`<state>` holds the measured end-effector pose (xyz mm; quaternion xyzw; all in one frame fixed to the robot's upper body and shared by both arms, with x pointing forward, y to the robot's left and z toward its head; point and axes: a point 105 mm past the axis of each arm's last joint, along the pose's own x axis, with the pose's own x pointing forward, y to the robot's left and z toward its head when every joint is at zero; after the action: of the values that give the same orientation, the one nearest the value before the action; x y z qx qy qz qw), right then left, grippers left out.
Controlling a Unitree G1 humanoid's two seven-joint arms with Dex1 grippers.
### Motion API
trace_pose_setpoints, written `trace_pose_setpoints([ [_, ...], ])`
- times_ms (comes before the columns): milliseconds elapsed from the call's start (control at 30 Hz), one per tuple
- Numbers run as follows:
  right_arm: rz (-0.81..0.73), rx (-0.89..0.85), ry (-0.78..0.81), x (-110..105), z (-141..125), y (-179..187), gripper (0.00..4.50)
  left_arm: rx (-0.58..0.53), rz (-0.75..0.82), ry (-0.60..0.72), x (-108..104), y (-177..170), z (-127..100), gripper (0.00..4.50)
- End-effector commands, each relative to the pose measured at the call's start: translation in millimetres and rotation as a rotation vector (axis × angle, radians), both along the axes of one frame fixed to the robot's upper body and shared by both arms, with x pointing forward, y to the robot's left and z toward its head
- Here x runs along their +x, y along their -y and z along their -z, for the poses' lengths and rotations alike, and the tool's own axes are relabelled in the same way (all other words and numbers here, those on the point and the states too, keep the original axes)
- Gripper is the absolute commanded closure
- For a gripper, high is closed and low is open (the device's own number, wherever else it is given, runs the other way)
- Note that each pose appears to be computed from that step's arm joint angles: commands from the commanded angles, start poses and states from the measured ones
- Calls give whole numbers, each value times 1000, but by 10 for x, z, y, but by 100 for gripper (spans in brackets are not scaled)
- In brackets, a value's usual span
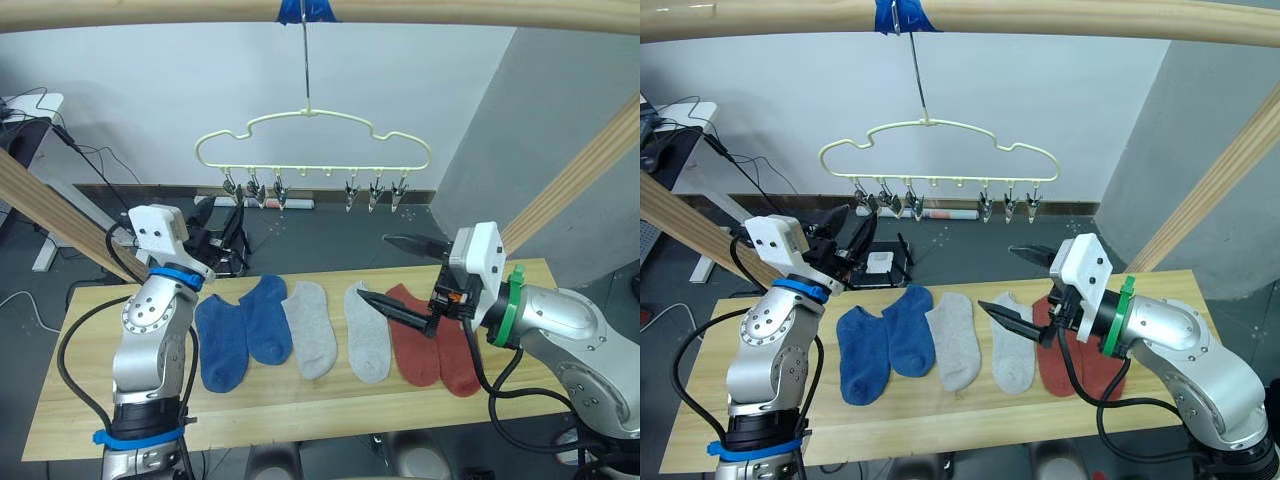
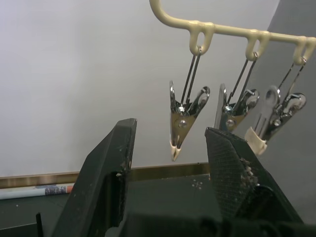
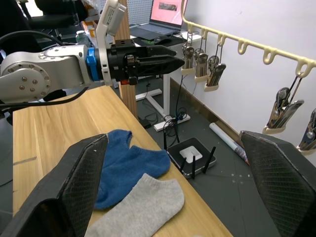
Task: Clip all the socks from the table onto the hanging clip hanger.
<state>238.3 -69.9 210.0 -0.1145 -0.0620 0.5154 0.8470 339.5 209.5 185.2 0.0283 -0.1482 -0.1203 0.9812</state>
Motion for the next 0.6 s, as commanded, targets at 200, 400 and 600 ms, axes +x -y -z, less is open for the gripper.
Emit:
trace_pose_setpoints([
  [200, -58, 42, 65, -102, -193, -99, 0, -6, 3, 71, 20, 32, -168, 208],
  [400, -59, 41, 61, -102, -175, -96, 0, 0, 12, 93, 35, 66, -255, 208],
  [600, -60, 40, 59, -99, -158, -93, 0, -7, 7, 120, 47, 81, -363, 208],
])
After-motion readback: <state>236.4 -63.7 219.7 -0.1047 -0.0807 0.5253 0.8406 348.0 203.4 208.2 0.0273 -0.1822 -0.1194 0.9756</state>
